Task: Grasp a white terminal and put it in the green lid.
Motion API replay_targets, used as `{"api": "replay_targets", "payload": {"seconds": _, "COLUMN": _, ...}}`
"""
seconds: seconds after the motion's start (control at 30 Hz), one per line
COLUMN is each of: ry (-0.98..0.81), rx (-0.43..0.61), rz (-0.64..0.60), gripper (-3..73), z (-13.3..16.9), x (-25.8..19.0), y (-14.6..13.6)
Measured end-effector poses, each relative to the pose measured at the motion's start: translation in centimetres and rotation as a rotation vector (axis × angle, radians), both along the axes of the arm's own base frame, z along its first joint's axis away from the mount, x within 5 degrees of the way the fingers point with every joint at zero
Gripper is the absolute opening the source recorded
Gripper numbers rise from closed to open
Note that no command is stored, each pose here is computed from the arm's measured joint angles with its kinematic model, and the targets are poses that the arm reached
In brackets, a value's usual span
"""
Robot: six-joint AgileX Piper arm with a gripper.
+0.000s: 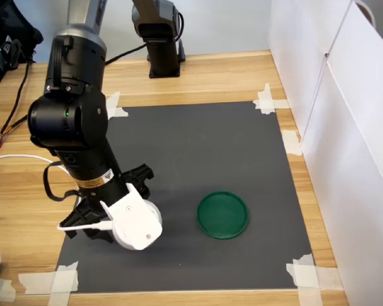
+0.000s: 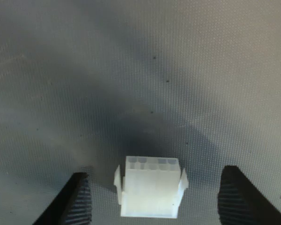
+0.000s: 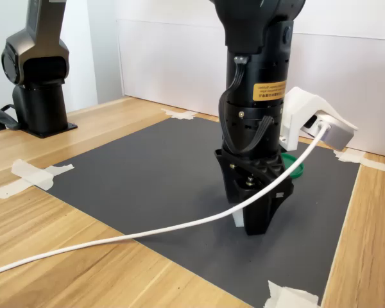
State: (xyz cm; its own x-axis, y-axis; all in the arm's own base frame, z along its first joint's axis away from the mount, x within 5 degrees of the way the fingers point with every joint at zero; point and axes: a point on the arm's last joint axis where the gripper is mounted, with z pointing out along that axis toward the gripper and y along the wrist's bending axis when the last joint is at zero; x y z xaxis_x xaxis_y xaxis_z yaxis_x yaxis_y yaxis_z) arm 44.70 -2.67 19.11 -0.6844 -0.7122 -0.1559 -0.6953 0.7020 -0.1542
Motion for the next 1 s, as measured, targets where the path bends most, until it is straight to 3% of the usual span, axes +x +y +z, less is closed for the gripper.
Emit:
{"api": "replay_targets", "payload": {"seconds": 0.4, "ry": 0.017, "rx": -0.005, "rz": -0.002, "gripper": 61.2, "z": -0.7, "x": 0.1, "y": -0.1}}
{"api": "replay_targets", "payload": {"seconds": 0.57, "ry": 0.023, "rx": -0.004, "rz": -0.003, "gripper": 51.2, "z": -0.7, "x": 0.0, "y": -0.1}}
{"api": "replay_targets", "payload": {"seconds": 0.73, "ry": 0.023, "rx": 0.0, "rz": -0.017, "gripper": 31.8, "z": -0.7, "x": 0.0, "y": -0.1}}
{"api": "replay_targets", "payload": {"seconds": 0.87, "ry": 0.026, "rx": 0.0, "rz": -0.023, "gripper": 31.8, "z": -0.4, "x": -0.1, "y": -0.1}}
{"api": "replay_targets", "payload": {"seconds": 1.0, "ry": -0.006, "rx": 0.012, "rz": -0.011, "gripper": 31.8, "z": 1.9, "x": -0.6, "y": 0.9}}
